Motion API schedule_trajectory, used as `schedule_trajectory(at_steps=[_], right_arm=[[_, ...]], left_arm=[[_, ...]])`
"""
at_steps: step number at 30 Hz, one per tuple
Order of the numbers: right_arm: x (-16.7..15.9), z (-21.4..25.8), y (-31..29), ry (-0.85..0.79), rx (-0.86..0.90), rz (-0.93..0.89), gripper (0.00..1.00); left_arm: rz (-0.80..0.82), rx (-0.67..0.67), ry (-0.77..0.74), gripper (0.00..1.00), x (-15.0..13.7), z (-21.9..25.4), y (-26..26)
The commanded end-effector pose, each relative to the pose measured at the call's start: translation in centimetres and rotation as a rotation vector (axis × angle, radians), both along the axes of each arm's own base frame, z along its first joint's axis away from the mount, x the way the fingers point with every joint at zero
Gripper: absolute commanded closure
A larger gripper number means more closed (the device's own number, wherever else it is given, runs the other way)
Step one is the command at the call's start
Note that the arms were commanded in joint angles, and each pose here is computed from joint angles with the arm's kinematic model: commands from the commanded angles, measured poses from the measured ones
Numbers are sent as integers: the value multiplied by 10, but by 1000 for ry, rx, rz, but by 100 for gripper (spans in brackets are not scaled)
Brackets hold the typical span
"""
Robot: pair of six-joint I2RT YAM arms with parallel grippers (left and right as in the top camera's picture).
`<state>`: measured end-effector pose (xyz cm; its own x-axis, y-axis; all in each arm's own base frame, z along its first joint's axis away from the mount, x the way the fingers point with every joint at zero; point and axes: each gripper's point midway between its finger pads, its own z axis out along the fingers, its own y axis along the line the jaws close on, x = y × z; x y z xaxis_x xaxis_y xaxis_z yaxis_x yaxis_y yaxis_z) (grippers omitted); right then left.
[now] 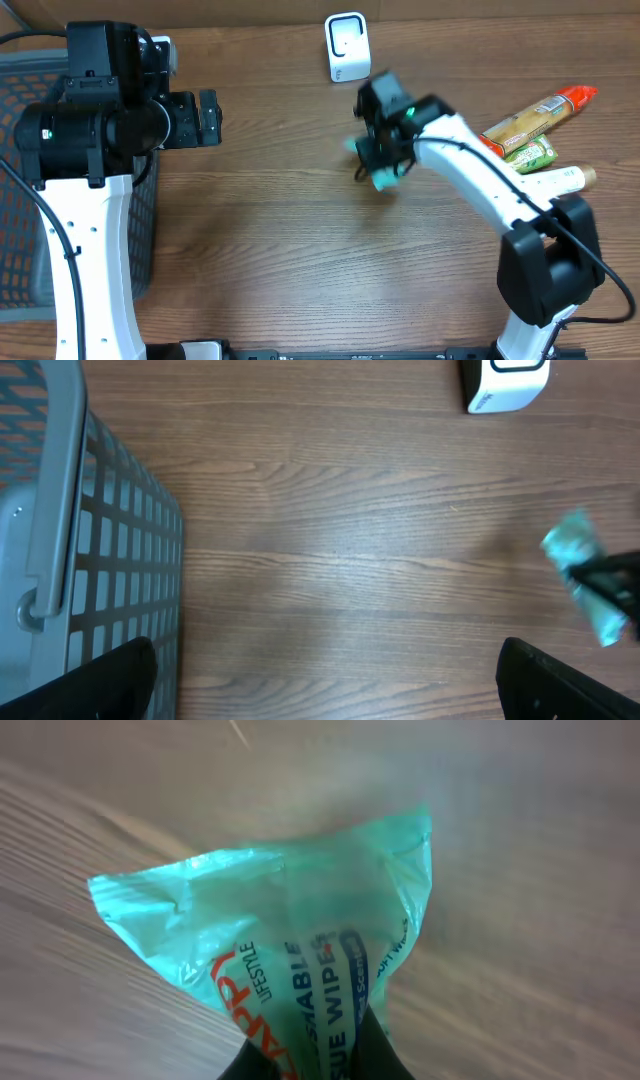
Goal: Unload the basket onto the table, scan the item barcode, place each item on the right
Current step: 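Lift the wipes pack and hold it up to the white scanner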
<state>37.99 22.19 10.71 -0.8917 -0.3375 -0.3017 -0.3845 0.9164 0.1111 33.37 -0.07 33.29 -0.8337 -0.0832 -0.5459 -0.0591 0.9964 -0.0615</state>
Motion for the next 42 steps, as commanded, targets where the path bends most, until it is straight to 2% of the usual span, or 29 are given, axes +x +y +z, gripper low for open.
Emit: schedule_trajectory(at_steps=[1, 6, 10, 13, 20, 25, 30, 34, 42], right_arm=[[11, 90, 32, -25, 347, 23, 96], [2, 168, 47, 87, 805, 148, 96], [-10, 215, 35, 166, 1090, 261, 96], [-13, 234, 26, 177, 1194, 317, 96], [25, 229, 33, 75, 1101, 173, 96], [67, 230, 62, -186, 968, 49, 97], [125, 208, 47, -511, 680, -196, 97], [160, 194, 47, -673, 579, -279, 97], [214, 126, 47, -744, 529, -373, 96]], left_arm=[[-14, 14, 3, 0, 2, -2, 0], [-14, 14, 3, 0, 2, -2, 0], [-14, 14, 3, 0, 2, -2, 0], [-14, 14, 3, 0, 2, -2, 0], [-14, 14, 3, 0, 2, -2, 0], [-14, 14, 3, 0, 2, -2, 0], [-14, 14, 3, 0, 2, -2, 0], [-14, 14, 3, 0, 2, -2, 0], [-14, 14, 3, 0, 2, -2, 0]])
